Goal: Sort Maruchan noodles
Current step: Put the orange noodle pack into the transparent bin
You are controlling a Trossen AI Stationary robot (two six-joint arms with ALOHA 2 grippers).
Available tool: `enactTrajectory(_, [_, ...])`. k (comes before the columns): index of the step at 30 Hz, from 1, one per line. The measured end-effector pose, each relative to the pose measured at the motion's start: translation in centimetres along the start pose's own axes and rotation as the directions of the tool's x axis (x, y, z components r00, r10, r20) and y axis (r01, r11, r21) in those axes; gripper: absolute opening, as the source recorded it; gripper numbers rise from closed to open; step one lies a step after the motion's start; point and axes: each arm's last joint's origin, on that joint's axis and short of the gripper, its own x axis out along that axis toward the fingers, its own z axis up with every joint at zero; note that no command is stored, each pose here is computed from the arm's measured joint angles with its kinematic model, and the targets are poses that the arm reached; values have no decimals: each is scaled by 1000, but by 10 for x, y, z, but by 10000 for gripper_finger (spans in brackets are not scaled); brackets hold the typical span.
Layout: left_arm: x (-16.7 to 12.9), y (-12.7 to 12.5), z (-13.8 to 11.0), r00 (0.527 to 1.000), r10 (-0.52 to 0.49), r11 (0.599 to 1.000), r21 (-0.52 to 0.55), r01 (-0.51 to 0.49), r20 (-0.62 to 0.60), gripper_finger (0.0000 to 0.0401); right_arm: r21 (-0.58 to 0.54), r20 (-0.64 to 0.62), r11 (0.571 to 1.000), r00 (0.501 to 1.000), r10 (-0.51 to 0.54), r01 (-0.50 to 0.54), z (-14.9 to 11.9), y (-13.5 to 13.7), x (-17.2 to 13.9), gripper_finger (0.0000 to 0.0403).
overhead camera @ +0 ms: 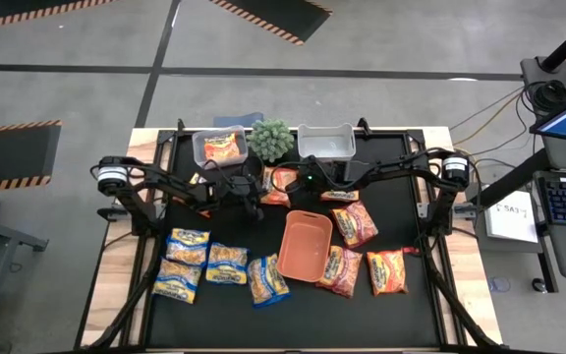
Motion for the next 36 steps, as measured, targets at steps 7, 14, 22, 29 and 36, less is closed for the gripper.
enactTrajectory(7, [-20, 2, 9, 998, -52, 999, 14, 52, 42, 1, -2, -1, 1000, 1000, 0, 0, 0, 0, 0, 271])
enactTrajectory(14, [-28, 8, 4, 997, -31, 1000, 6, 30, 70, 1, -1, 5, 1000, 1000, 7, -7, -1, -1, 1, 269])
enactTrajectory(22, [-15, 5, -7, 998, -29, 999, -25, 31, 59, 0, 5, 47, 999, 998, 40, -41, 2, 2, 1, 276])
enactTrajectory(29, [-10, 6, -13, 999, 26, 998, -62, -23, 37, 0, 7, 58, 999, 997, 48, -49, 0, 1, 2, 276])
enactTrajectory(36, [-11, 6, -23, 999, 37, 997, -69, -39, -25, 0, 13, 86, 997, 994, 72, -73, -5, -3, 5, 274])
